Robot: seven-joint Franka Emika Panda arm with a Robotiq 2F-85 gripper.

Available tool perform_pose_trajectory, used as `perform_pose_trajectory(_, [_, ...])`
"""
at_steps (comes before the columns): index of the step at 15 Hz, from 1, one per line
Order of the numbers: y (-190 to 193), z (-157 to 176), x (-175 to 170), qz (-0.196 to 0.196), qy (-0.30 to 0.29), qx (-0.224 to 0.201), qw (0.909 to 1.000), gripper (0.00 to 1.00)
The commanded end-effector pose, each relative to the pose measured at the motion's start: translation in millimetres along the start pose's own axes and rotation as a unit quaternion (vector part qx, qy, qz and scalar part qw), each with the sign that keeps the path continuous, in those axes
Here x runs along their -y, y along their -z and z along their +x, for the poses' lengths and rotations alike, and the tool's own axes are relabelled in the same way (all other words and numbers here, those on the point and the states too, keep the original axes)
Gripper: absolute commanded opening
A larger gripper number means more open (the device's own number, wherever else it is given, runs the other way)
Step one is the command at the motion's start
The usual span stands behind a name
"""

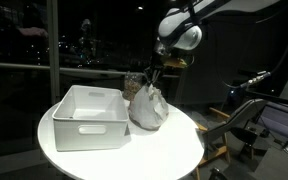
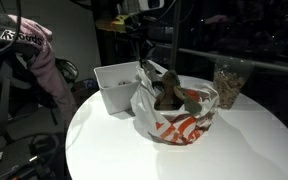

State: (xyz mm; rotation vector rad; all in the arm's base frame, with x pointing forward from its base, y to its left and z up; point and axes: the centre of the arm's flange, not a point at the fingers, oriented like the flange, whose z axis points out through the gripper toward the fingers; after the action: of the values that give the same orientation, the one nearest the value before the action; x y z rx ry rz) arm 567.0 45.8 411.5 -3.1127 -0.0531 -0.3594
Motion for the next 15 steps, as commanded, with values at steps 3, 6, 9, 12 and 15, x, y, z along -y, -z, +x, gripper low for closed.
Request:
perform_pose_trajectory(3, [-61,-9,52,0.012,0.072,0.050,0.9960,0.00])
perform_pose_trajectory(6, [-63,-15,59,-0.006,0.069,0.052,0.9963,0.04])
perform_pose_trajectory(9, [-40,-16,43,-0.034,0.046,0.026,0.9980,0.30])
perform_pose_trajectory(12, [-11,-12,26,-0.068,0.022,-0.008,0.9974,0.53])
perform_pose_trajectory(15, [8,0,16,-0.102,0.008,-0.048,0.9936,0.76])
